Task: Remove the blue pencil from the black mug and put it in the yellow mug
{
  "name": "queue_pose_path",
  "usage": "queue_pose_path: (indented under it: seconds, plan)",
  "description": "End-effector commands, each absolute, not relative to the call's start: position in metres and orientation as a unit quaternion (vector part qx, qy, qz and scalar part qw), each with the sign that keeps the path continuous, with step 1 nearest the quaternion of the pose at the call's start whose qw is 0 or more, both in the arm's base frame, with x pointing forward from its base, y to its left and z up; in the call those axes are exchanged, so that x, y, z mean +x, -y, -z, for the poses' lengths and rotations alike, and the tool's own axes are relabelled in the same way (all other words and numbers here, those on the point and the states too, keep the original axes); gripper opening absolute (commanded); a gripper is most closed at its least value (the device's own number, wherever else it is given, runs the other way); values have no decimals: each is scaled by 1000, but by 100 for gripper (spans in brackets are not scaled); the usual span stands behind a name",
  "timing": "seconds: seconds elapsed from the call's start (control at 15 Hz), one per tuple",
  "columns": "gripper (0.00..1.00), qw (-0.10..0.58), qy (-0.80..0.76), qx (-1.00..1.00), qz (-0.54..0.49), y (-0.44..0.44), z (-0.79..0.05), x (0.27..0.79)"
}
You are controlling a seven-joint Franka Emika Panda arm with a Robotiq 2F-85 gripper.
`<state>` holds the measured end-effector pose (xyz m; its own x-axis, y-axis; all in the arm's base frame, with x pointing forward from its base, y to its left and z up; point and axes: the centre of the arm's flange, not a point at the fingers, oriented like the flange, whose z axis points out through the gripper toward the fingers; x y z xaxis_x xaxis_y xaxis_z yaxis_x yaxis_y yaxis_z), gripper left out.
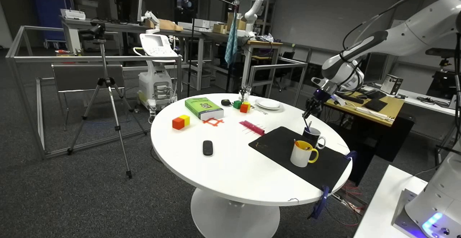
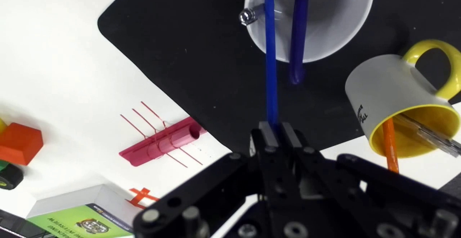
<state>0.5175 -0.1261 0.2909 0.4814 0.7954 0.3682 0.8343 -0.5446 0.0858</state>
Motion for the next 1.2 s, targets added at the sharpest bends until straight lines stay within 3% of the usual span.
queue_pose_path:
  seconds: [0.0, 0.6, 1.13]
  plan:
    - [2, 72, 477, -850, 214, 123, -329, 510]
    - [2, 143, 452, -832, 289, 111, -392, 493]
    - [2, 161, 440, -819, 331, 79, -414, 496]
